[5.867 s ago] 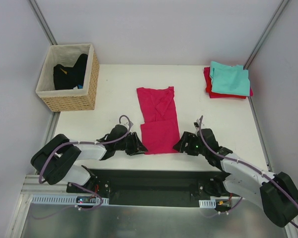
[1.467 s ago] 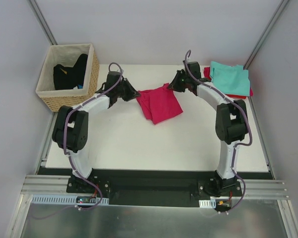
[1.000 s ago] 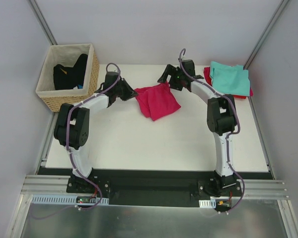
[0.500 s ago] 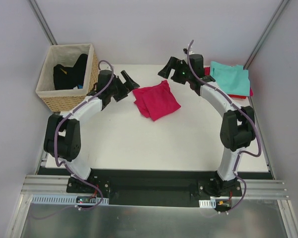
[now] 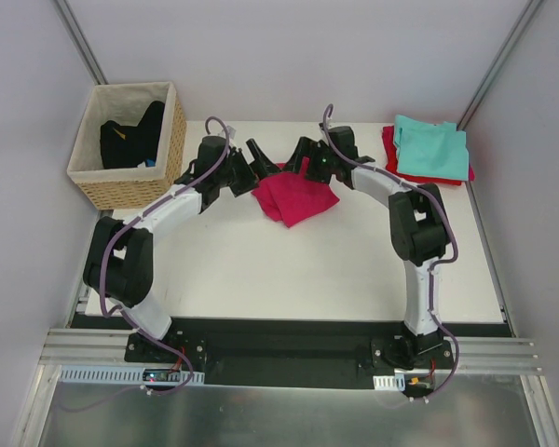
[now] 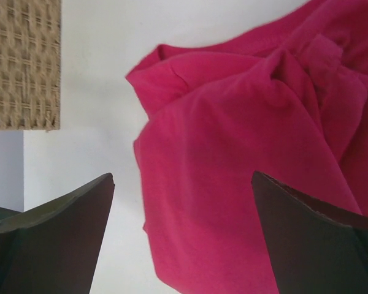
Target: Fold and stack the t-shirts
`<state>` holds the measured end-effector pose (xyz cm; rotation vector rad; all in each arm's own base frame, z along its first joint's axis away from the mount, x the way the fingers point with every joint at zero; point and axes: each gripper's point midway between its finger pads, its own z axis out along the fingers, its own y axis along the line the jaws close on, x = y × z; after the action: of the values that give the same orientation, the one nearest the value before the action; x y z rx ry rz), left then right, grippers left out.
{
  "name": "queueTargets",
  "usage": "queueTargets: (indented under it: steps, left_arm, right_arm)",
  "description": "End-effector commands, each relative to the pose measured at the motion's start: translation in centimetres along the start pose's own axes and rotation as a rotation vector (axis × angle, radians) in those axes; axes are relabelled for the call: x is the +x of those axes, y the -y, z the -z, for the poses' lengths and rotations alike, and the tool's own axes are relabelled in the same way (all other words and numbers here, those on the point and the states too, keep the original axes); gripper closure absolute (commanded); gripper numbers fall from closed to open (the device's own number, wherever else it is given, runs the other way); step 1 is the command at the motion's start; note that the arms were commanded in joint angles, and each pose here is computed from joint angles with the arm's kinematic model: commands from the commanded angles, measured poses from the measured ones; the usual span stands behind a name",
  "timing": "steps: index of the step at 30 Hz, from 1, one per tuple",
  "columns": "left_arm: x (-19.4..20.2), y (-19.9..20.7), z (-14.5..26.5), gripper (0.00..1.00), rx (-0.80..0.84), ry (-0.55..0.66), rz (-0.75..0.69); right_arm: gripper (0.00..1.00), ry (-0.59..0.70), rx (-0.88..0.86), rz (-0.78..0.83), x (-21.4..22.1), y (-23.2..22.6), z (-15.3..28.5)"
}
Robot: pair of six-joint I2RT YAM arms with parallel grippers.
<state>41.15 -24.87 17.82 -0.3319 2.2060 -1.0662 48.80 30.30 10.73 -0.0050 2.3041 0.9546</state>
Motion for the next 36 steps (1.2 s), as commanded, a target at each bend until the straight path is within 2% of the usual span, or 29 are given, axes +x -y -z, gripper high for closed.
queueTargets:
  steps: [1,11,19,22,30,36]
  left_arm:
    - [-0.1,1.0,1.0,0.01,0.044,0.009,-0.002]
    - [0.5,0.5,1.2,0.01,0.036,0.0,0.003]
    - [2.1,0.0,2.6,0.01,0.033,-0.013,0.01]
    - [3.0,-0.1,3.7,0.01,0.034,-0.012,0.011]
    - [6.6,-0.3,7.6,0.01,0.04,-0.018,0.006]
    - [10.0,-1.1,10.4,0.01,0.017,-0.027,-0.011]
  right_arm:
    - [0.02,0.045,-0.034,0.026,-1.1,-0.8,0.2]
    - [0.02,0.025,0.108,0.038,2.7,3.6,2.3]
    - [0.03,-0.022,0.222,-0.028,9.8,7.3,5.1]
    - [0.03,-0.014,0.241,-0.024,11.4,6.5,6.4]
    - [0.03,-0.097,0.319,0.048,21.0,4.5,9.6]
    - [0.03,-0.166,0.318,0.103,26.2,2.6,11.0]
